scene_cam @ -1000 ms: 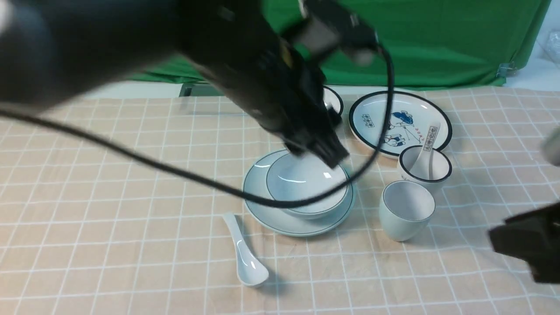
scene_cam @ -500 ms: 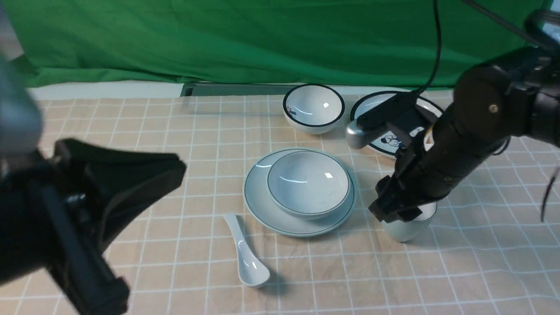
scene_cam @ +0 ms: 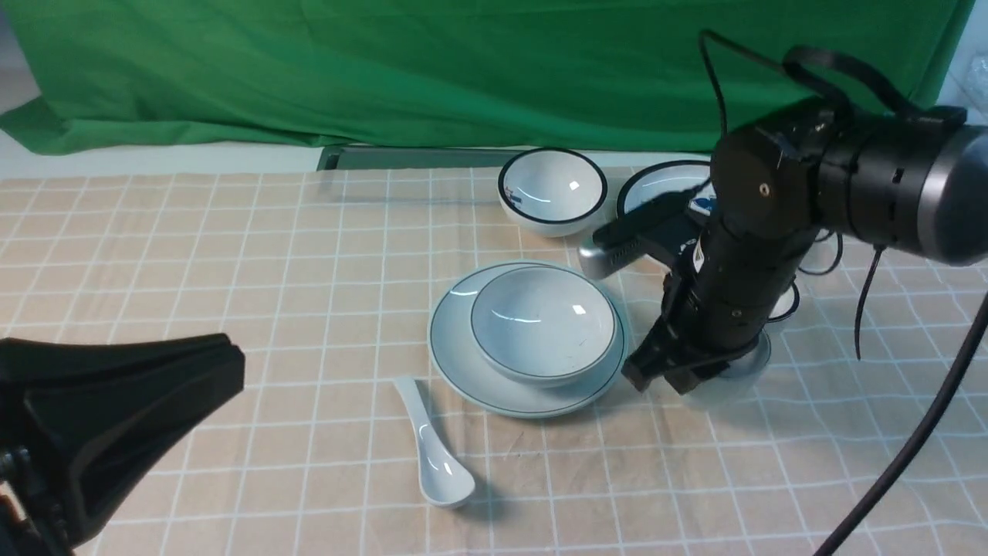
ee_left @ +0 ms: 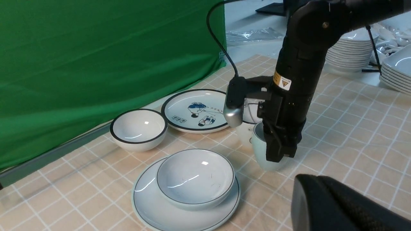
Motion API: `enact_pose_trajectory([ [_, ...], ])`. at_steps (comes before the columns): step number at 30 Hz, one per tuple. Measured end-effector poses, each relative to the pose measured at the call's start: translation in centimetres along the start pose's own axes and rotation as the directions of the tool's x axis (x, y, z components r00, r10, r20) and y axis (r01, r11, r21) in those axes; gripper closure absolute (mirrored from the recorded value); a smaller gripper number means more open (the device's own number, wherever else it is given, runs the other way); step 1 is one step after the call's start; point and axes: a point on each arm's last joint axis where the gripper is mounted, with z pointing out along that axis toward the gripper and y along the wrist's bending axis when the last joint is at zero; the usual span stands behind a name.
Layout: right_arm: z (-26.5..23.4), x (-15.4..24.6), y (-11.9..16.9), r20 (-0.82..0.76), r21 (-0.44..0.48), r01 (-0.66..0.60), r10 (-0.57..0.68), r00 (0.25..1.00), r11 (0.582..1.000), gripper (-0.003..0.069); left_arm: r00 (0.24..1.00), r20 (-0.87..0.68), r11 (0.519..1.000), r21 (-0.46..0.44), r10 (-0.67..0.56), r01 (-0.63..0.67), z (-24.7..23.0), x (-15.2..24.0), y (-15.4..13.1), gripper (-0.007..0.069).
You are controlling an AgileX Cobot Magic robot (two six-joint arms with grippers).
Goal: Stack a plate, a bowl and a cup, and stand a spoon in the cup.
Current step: Use the right arm to grab a blue teacup, then use the right arm to put the blue teacup into the blue rice bowl in the middle
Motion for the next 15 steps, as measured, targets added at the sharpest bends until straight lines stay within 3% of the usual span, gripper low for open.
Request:
enact_pose_trajectory([
  [4, -5.2, -3.0, 2.2, 0.213, -0.033, 0.059, -0.051, 0.976, 0.998, 0.0572, 1.000, -0.006, 1.000, -0.003, 0.010, -0.010, 0.0, 0.2, 0.0, 0.0624],
  [7, -5.6, -5.1, 2.8, 0.280, -0.048, 0.079, -0.062, 0.958, 0.996, 0.0572, 1.000, -0.009, 1.000, -0.003, 0.010, -0.010, 0.1, 0.2, 0.0, 0.0624],
  [15, 0.8, -8.2, 3.2, 0.164, -0.074, 0.085, -0.072, 0.984, 0.994, 0.0572, 0.998, -0.054, 1.000, 0.005, 0.010, -0.009, 0.1, 0.7, 0.0, 0.0624],
])
